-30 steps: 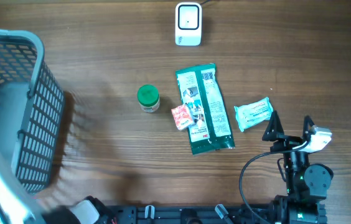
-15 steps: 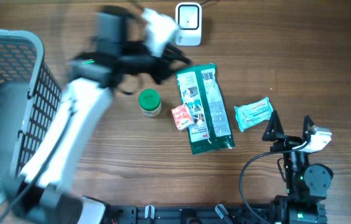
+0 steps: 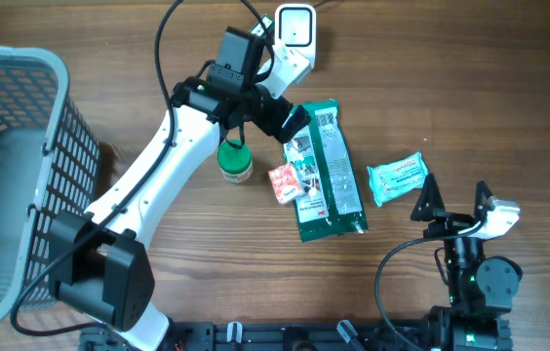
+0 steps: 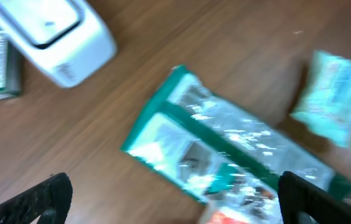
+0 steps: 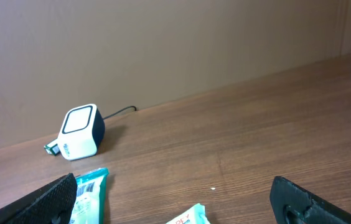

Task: Scan the item barcode
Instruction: 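Carry the medicine box past the scanner toward the mint-green packet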

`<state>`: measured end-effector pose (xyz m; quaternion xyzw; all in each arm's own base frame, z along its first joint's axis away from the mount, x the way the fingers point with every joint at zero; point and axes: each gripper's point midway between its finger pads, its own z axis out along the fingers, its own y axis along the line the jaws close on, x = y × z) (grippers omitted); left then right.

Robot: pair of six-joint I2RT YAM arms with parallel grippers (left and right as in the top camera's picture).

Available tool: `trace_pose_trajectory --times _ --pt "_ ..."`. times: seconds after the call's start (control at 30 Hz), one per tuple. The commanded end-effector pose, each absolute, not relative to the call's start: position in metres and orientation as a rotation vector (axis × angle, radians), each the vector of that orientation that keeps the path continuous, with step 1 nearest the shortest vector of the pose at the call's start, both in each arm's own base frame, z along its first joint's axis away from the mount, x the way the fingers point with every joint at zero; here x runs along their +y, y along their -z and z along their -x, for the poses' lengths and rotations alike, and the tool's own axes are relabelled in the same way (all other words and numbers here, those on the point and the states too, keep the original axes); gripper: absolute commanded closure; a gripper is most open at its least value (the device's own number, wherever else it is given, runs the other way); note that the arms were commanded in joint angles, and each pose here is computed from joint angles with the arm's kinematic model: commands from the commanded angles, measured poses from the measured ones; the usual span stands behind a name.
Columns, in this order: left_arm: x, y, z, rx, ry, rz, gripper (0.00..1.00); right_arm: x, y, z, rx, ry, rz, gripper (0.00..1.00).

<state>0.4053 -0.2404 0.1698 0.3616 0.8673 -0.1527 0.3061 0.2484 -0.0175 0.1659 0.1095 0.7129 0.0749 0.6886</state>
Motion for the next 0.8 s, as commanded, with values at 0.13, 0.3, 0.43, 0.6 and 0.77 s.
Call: trace_pose_trajectory --times 0.13,0.3,0.43,0.6,0.77 --pt "-0.144 -0.189 -0.492 2.212 0.077 -0.637 0.00 -0.018 -0.167 -0.248 1.588 -0.168 -0.254 0.00" --pt "-0.124 -0.156 -0.546 2.121 0.173 -0.582 0.00 -0.018 -0.167 -0.248 1.588 -0.168 -0.254 0.00" --pt "-0.133 -0.113 -0.577 2.010 0.084 -0.725 0.00 -0.018 -0.167 -0.248 1.588 -0.168 -0.254 0.00" --pt "-0.141 -0.072 -0.602 1.901 0.040 -0.775 0.00 -0.018 -0.167 -0.248 1.588 -0.168 -0.254 0.00" --pt "-0.153 -0.050 -0.608 1.831 0.096 -0.803 0.00 -0.018 -0.167 -0.248 1.588 -0.168 -0.254 0.00"
